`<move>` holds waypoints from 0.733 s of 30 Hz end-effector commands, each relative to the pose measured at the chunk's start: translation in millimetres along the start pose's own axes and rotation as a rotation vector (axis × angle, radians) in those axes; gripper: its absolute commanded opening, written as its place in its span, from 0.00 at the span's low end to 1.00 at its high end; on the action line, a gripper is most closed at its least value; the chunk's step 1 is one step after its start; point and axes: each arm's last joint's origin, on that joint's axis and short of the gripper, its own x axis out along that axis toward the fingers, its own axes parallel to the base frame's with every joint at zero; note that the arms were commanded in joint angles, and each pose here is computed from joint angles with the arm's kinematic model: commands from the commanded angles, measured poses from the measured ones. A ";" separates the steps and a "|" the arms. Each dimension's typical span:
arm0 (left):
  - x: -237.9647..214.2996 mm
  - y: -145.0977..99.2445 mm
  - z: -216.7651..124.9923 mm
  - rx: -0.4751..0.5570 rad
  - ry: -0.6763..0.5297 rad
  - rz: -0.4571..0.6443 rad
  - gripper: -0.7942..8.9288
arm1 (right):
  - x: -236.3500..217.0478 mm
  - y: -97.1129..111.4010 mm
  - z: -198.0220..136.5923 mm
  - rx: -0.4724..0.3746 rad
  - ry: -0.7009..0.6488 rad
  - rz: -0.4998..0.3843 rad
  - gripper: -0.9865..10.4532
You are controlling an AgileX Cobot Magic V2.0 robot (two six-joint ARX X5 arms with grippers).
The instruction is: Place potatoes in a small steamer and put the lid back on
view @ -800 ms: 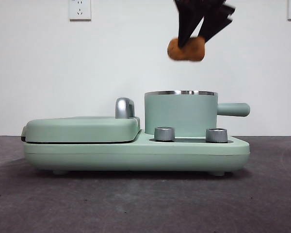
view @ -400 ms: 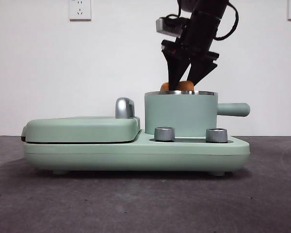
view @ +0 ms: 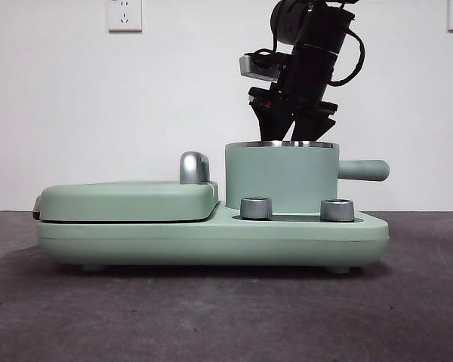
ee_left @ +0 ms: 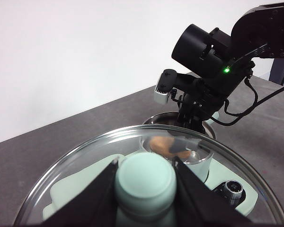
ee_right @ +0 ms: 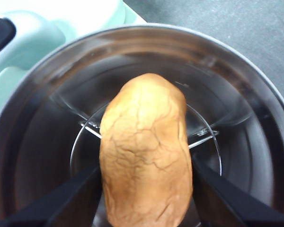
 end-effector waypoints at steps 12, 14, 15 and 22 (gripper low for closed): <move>-3.1 -0.1 8.0 -0.004 -0.052 0.000 0.10 | -3.0 -2.6 8.0 0.007 -0.042 0.001 0.42; -3.1 -0.1 8.0 -0.004 -0.052 -0.001 0.10 | -34.1 -0.2 12.4 0.000 -0.112 -0.017 0.42; -3.1 -0.1 8.1 -0.004 -0.053 -0.001 0.10 | -55.4 1.1 11.4 0.007 -0.143 -0.026 0.41; 9.6 -1.0 5.3 -0.004 -0.028 -0.031 0.10 | -214.1 31.0 -43.8 0.005 -0.318 -0.082 0.30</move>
